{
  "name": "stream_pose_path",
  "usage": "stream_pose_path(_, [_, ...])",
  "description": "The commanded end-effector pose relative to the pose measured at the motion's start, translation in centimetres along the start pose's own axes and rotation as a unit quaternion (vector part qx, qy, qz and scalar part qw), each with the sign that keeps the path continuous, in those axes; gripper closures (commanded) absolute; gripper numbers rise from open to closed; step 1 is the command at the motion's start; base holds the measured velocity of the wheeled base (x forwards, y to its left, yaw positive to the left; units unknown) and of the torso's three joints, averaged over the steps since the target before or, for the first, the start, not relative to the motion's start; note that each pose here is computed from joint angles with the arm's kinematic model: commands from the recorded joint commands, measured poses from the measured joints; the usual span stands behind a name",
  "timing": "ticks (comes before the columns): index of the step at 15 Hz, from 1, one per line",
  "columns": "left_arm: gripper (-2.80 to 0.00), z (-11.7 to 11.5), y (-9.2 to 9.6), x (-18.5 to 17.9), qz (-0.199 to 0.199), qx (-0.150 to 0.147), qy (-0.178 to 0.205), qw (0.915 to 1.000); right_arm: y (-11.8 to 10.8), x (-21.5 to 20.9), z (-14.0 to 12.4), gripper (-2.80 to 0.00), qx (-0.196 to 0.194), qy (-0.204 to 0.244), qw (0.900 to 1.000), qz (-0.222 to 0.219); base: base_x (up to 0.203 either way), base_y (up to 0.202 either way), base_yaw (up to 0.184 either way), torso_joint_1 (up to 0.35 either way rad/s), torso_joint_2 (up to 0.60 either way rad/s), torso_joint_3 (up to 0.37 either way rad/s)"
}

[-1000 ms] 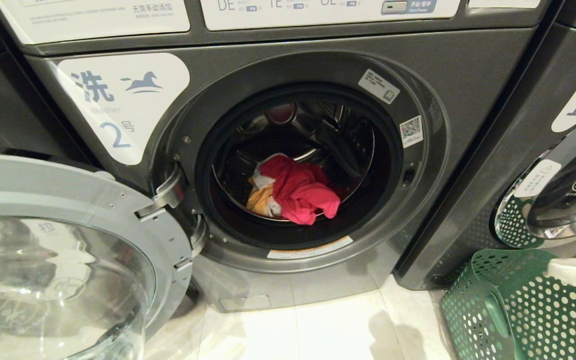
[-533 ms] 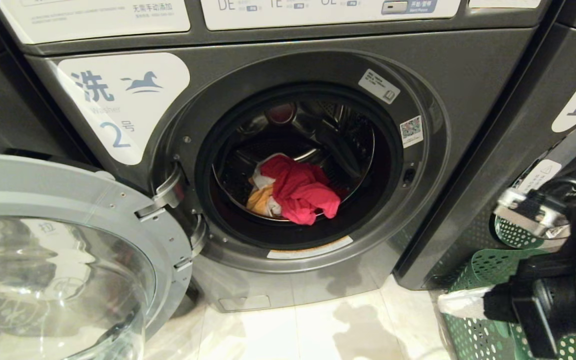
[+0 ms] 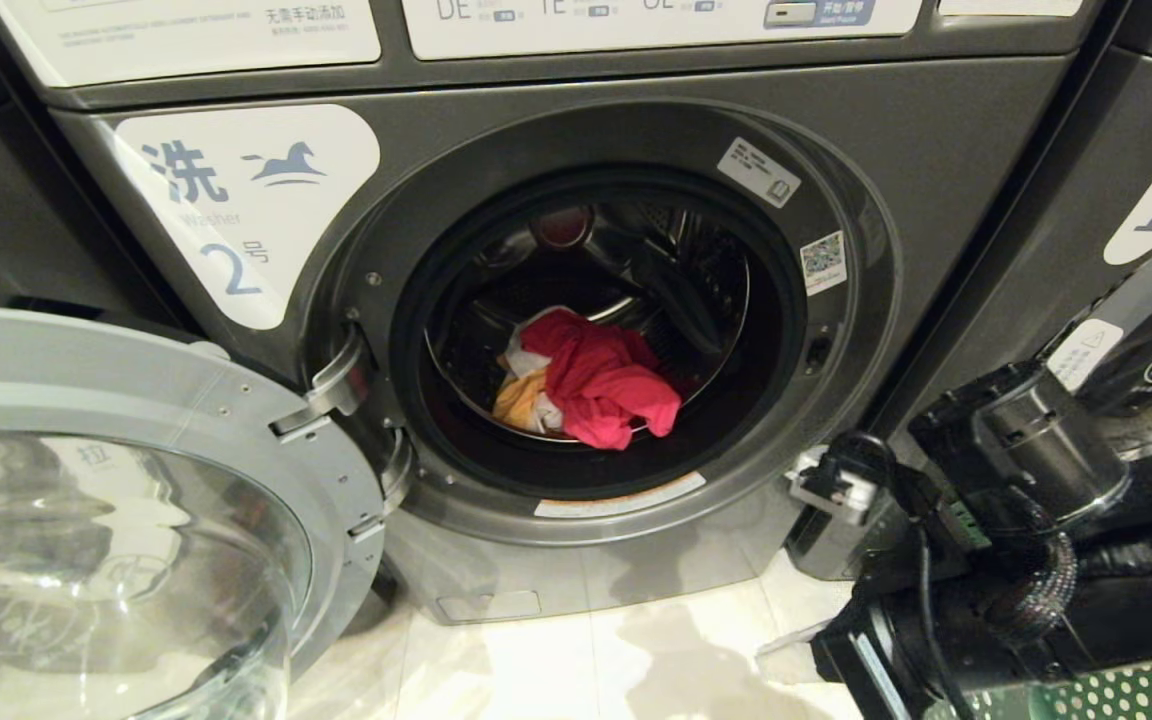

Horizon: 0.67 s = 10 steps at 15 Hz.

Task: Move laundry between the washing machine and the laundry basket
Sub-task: Pick a cloth and place it into the basket

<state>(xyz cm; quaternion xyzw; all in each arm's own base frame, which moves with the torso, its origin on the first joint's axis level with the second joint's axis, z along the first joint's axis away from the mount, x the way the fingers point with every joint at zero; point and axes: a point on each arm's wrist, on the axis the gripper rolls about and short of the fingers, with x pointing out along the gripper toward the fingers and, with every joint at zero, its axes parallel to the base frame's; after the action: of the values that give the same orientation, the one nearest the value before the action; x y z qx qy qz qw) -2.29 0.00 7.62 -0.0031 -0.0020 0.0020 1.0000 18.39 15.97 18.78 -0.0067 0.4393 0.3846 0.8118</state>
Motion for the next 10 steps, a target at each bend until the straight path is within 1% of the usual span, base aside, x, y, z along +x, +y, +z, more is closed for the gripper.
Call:
stream_pose_path(1, [0.00,0.0,0.0,0.0,0.000,0.000,0.000,1.0000,-0.6,2.3,0.4,0.00,0.006,0.023,0.999,-0.036,0.000,0.000,0.000,0.000,0.00,0.000])
stream_pose_path(2, [0.00,0.0,0.0,0.0,0.000,0.000,0.000,1.0000,-0.8,3.3,1.0,0.00,0.011,0.010,0.998,-0.061,0.000,0.000,0.000,0.000,0.00,0.000])
stream_pose_path(3, [0.00,0.0,0.0,0.0,0.000,0.000,0.000,1.0000,-1.0,4.2,1.6,0.00,0.026,-0.002,0.997,-0.077,0.000,0.000,0.000,0.000,0.00,0.000])
stream_pose_path(5, [0.00,0.0,0.0,0.0,0.000,0.000,0.000,1.0000,-1.5,5.9,3.2,0.00,0.043,-0.025,0.991,-0.128,0.000,0.000,0.000,0.000,0.00,0.000])
stream_pose_path(6, [0.00,0.0,0.0,0.0,0.000,0.000,0.000,1.0000,-1.6,6.6,4.3,0.00,0.049,-0.043,0.987,-0.148,0.000,0.000,0.000,0.000,0.00,0.000])
stream_pose_path(8, [0.00,0.0,0.0,0.0,0.000,0.000,0.000,1.0000,-1.8,8.0,6.6,0.00,0.059,-0.076,0.983,-0.158,0.000,0.000,0.000,0.000,0.00,0.000])
stream_pose_path(10, [0.00,0.0,0.0,0.0,0.000,0.000,0.000,1.0000,-2.4,10.5,8.2,0.00,0.064,-0.109,0.977,-0.172,0.000,0.000,0.000,0.000,0.00,0.000])
